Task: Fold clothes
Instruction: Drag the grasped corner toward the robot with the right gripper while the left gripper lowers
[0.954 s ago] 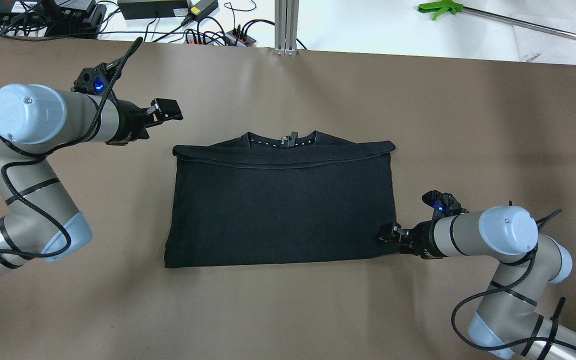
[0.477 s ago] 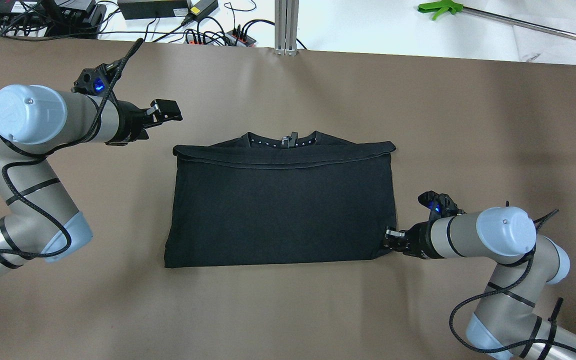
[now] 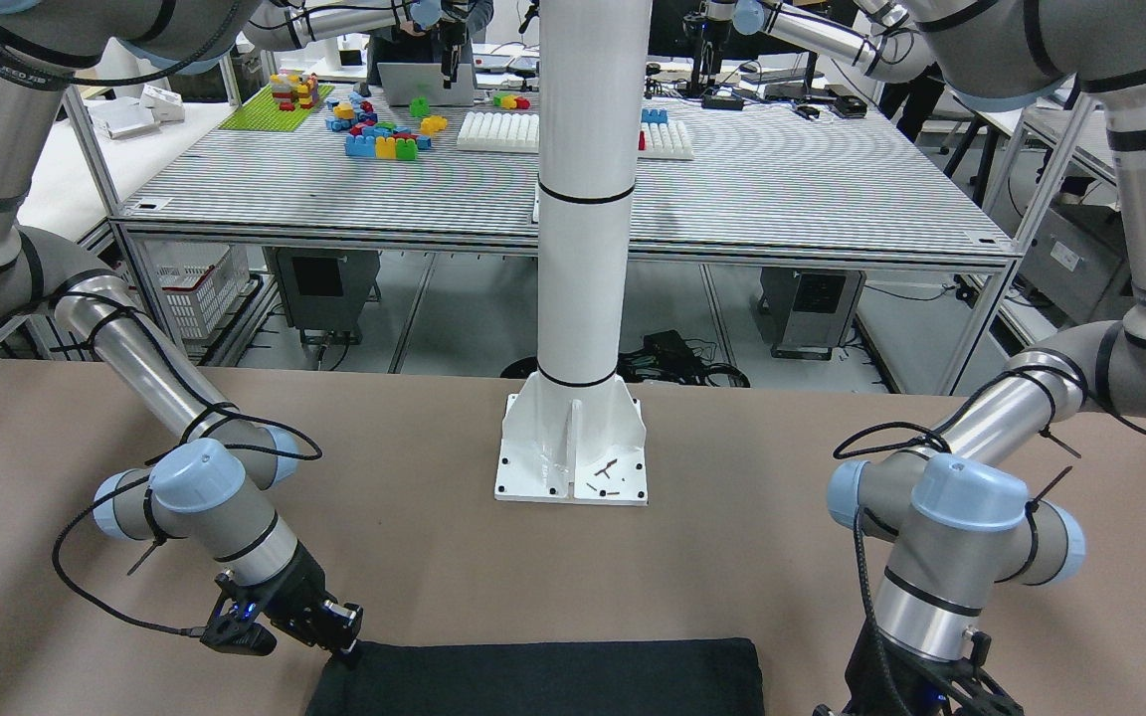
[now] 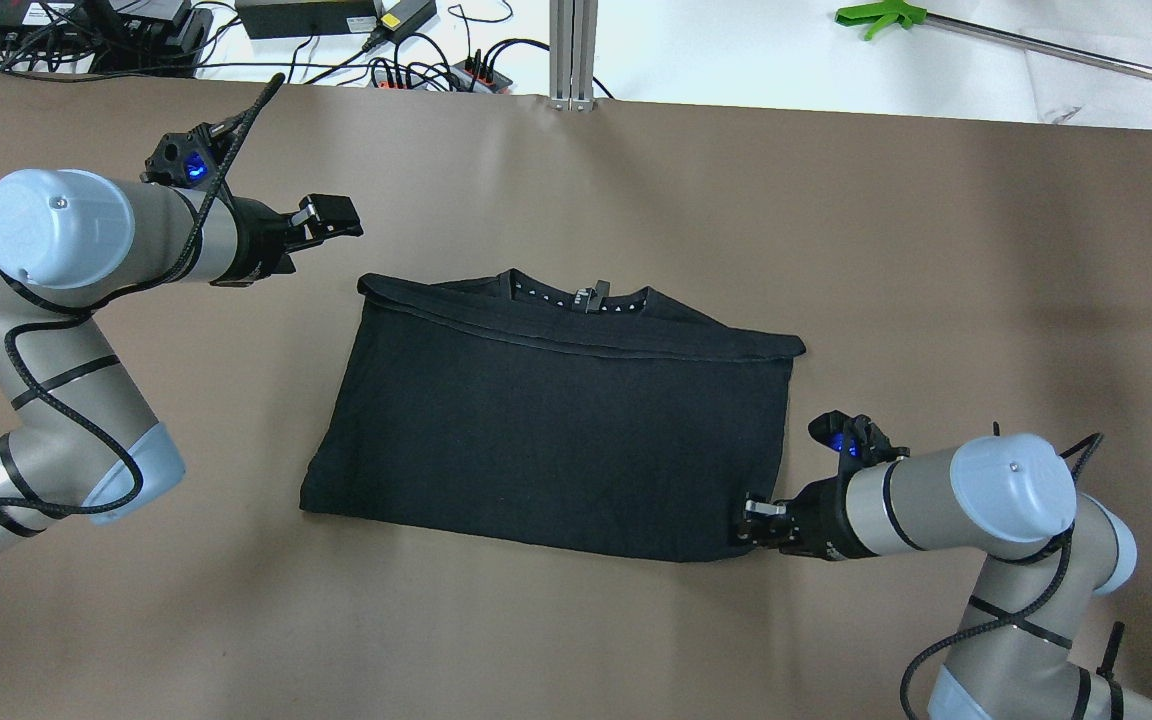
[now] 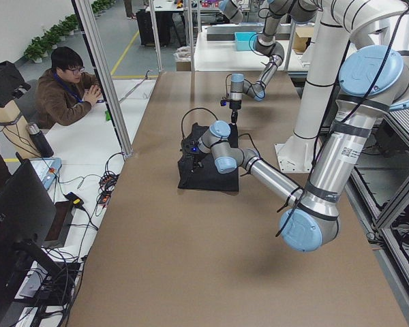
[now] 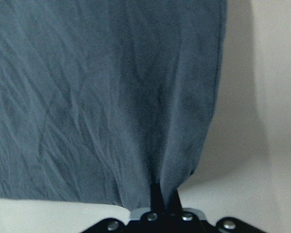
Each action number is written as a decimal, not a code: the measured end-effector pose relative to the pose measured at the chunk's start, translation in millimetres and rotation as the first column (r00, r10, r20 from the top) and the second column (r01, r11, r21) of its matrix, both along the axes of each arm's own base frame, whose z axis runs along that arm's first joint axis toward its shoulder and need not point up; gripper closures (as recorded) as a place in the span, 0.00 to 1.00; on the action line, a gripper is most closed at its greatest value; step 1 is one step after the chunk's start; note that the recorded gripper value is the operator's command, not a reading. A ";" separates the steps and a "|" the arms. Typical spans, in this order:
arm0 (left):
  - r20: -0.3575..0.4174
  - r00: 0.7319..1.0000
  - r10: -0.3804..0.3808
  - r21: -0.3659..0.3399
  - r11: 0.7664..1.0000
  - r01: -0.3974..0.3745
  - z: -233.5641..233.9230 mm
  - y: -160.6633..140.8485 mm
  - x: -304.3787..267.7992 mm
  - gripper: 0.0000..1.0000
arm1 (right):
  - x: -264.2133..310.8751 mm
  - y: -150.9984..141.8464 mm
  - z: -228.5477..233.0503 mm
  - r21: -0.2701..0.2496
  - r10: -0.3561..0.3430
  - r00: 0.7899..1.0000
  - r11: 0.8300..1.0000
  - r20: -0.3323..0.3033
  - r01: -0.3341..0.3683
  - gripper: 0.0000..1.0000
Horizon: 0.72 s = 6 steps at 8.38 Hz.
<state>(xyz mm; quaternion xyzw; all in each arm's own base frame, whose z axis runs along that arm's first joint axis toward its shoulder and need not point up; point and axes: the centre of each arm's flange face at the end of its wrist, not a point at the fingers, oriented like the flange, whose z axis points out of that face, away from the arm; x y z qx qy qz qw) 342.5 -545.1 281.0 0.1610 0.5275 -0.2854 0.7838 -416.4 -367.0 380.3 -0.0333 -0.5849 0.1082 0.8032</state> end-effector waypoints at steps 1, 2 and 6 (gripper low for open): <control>0.003 1.000 -0.009 0.003 1.000 0.009 0.2 -0.7 -0.8 0.00 | -5.0 25.7 -22.3 -0.017 -0.047 0.998 0.999 0.031 0.047 1.00; 0.005 1.000 -0.013 0.003 1.000 0.013 1.1 -1.0 -1.3 0.00 | -10.6 51.6 -42.5 -0.037 -0.088 0.994 0.995 0.064 0.091 1.00; 0.021 1.000 -0.020 -0.008 1.000 0.020 15.4 1.5 -3.8 0.00 | -37.2 131.1 -82.3 -0.052 -0.225 0.966 0.971 0.128 0.233 0.05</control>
